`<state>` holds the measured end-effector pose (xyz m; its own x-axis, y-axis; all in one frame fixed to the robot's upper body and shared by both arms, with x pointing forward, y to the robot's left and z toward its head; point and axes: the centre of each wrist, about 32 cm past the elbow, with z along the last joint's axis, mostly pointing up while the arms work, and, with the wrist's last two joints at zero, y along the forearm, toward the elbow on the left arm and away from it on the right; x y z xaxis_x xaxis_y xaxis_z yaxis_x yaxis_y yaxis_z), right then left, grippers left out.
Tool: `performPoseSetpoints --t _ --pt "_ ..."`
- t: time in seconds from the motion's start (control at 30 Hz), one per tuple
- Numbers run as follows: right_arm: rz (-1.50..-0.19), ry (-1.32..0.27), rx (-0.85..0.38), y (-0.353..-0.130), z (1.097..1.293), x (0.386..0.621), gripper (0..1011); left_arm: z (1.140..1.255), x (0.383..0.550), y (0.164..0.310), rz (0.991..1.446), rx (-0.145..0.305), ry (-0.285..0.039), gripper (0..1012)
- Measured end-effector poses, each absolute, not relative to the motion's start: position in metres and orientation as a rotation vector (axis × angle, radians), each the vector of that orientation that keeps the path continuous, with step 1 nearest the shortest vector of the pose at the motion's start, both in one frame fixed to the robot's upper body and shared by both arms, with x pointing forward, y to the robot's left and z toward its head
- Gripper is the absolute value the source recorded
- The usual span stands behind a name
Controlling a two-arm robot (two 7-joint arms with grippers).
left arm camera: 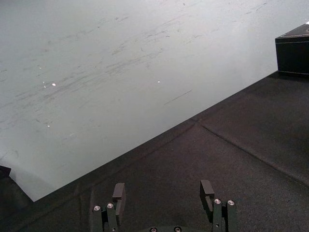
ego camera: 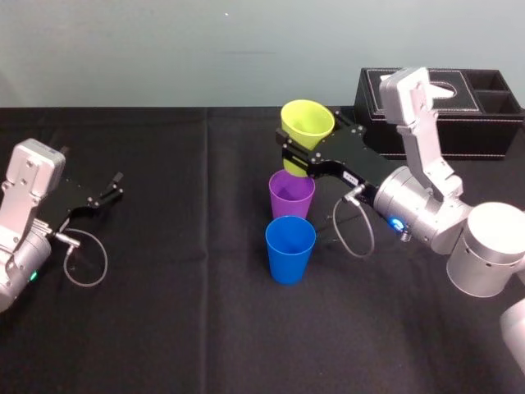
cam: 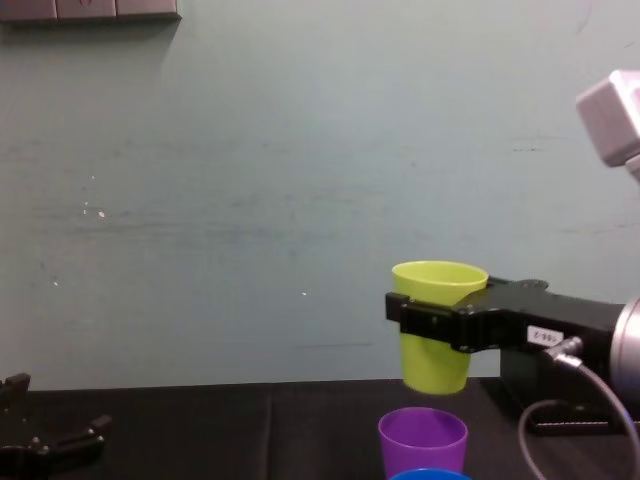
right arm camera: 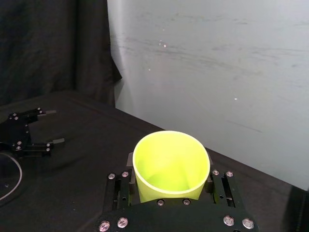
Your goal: Stack the three plastic cups sequentially using one hand.
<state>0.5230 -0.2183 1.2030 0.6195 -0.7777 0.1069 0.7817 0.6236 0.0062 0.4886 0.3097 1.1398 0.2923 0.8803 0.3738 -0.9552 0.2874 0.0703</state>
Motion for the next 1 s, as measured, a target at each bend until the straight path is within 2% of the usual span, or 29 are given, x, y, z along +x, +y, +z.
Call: performPoseSetpoints --t 0.33,1.0 --pt "-0.876 -0.087 -0.047 -0.212 1.194 0.526 741 1.140 0.489 0.310 1.248 0.305 -0.285 1011" --pt "-0.872 -0.066 -0.064 -0.214 1.179 0.522 741 1.140 0.489 0.310 1.248 0.304 -0.285 1012"
